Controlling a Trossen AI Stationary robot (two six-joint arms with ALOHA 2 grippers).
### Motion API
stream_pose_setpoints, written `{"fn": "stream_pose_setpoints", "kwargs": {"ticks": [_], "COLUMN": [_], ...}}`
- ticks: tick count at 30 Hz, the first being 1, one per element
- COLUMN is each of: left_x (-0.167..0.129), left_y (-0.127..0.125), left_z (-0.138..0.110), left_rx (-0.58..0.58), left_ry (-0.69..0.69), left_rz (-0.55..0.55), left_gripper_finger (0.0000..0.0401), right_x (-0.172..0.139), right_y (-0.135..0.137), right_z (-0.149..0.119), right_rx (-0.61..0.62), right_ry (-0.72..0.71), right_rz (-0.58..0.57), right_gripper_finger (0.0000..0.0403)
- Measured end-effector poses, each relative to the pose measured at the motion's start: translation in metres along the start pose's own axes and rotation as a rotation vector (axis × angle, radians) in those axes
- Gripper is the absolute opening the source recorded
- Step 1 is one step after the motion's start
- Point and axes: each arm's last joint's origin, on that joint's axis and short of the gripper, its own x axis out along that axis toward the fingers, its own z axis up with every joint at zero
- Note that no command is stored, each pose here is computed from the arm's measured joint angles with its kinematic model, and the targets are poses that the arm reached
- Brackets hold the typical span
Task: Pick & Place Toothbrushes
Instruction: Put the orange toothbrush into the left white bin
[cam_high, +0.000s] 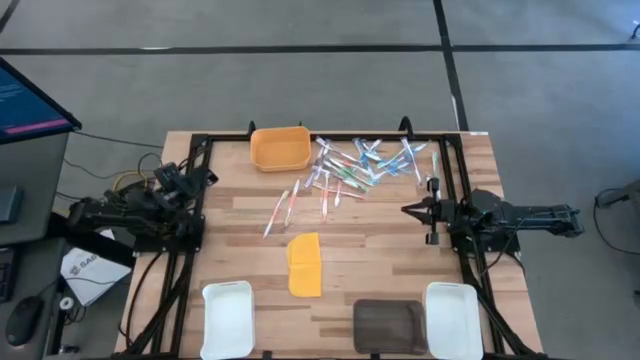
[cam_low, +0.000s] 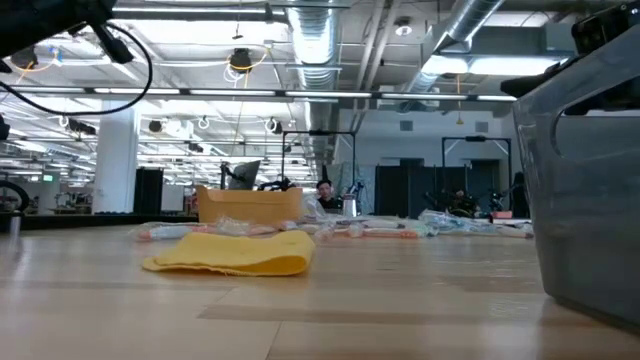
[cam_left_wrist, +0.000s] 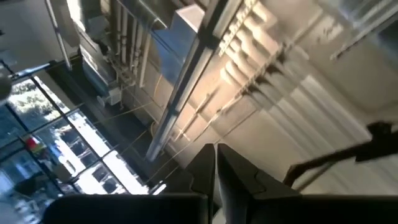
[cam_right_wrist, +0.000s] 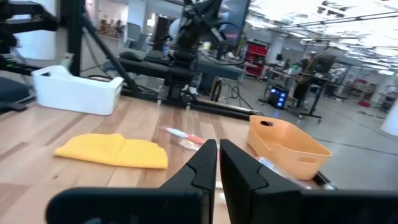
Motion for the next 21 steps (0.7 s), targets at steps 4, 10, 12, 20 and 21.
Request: {"fn": "stream_pose_setpoints", "kwargs": {"ticks": [4,10,12,20,21], "left_x": [0.000,0.034,0.053,0.125,0.132], "left_y": [-0.001,-0.025,-0.037,-0.061,-0.062], "left_z": [0.001,0.007,0.007,-0.014,-0.018], "left_rx": [-0.022,0.026,0.087,0.243,0.253], "left_ry": [-0.015,-0.001,0.026,0.108,0.119], "left_rz": [0.002,-0.030,-0.058,-0.100,-0.102], "left_gripper_finger": [0.0013,0.0013,0.0013,0.0013,0.0013], "right_x": [0.000,0.000,0.000,0.000,0.000], "right_y": [0.000,0.000,0.000,0.000,0.000], "right_z": [0.000,0.000,0.000,0.000,0.000], "right_rx": [0.000,0.003,0.003,0.003,0.003], "right_ry": [0.001,0.001,0.001,-0.002,-0.002], "right_rz": [-0.004,-0.004,-0.003,-0.004,-0.004], "right_gripper_finger": [0.0017,0.0017,0.0017,0.0017,0.0017]}}
